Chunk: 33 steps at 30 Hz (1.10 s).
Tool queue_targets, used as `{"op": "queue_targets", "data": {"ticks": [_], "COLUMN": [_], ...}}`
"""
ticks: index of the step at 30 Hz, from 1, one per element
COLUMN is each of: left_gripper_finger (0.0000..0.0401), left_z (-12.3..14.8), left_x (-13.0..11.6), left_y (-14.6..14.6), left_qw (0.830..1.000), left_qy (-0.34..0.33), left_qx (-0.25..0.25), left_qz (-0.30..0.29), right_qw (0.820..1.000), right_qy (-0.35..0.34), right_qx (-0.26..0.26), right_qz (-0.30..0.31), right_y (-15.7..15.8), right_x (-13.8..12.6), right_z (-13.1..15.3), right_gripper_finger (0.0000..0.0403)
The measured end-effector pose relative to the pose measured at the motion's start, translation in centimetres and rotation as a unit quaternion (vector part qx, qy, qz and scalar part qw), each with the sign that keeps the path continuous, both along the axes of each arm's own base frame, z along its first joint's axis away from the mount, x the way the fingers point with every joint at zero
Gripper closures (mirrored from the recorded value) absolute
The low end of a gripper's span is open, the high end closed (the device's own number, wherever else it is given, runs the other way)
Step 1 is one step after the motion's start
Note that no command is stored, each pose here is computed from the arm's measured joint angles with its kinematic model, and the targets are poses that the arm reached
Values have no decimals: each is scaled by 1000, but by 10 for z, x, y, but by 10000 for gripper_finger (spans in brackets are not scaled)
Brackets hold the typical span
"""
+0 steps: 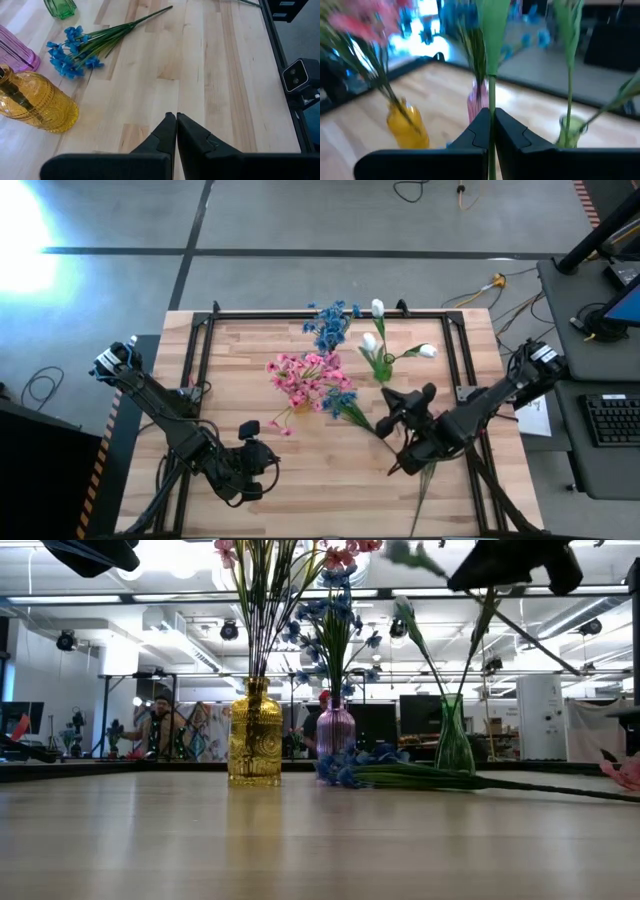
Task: Sort flowers into vase by color
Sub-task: Put the white flower into the green flower vase
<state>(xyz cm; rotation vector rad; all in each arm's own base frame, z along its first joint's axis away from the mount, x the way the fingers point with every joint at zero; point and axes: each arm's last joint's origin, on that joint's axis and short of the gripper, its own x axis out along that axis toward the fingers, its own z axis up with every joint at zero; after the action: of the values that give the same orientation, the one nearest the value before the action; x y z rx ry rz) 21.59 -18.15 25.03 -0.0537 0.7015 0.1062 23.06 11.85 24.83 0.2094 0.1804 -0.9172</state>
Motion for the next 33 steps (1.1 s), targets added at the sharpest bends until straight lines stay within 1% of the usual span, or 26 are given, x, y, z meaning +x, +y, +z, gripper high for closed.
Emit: {"op": "queue_targets", "data": {"ticks": [3,8,12,15,17,20,22,26,29,33], "left_gripper_finger": [401,401,401,401,401,401,401,401,396,379], "left_z": [0,1,5,11,17,28,37,49,53,55], "left_x": [0,1,4,9,12,18,24,36,41,44], "left_y": [0,0,-2,-6,-10,-16,-19,-25,-26,-25], "left_qw": [1000,1000,999,998,994,984,973,947,934,928], "left_qy": [0,-4,-35,-67,-96,-152,-199,-282,-313,-331], "left_qx": [0,-2,3,4,3,18,38,82,106,112], "left_qz": [0,1,3,-20,-47,-88,-109,-130,-133,-130], "right_qw": [999,999,999,998,997,994,991,982,973,951], "right_qy": [-25,-42,-33,-24,-21,-34,-40,-26,-34,-62], "right_qx": [-25,-23,-22,-33,-41,-51,-57,-26,-28,-65], "right_qz": [-9,-9,13,42,66,96,113,187,226,297], "right_y": [1,2,11,23,34,51,60,71,80,91], "right_x": [-1,0,4,6,4,-1,-4,-2,3,6], "right_z": [2,5,16,30,47,74,88,109,121,141], "right_gripper_finger": [394,394,394,394,394,394,394,394,394,394]}}
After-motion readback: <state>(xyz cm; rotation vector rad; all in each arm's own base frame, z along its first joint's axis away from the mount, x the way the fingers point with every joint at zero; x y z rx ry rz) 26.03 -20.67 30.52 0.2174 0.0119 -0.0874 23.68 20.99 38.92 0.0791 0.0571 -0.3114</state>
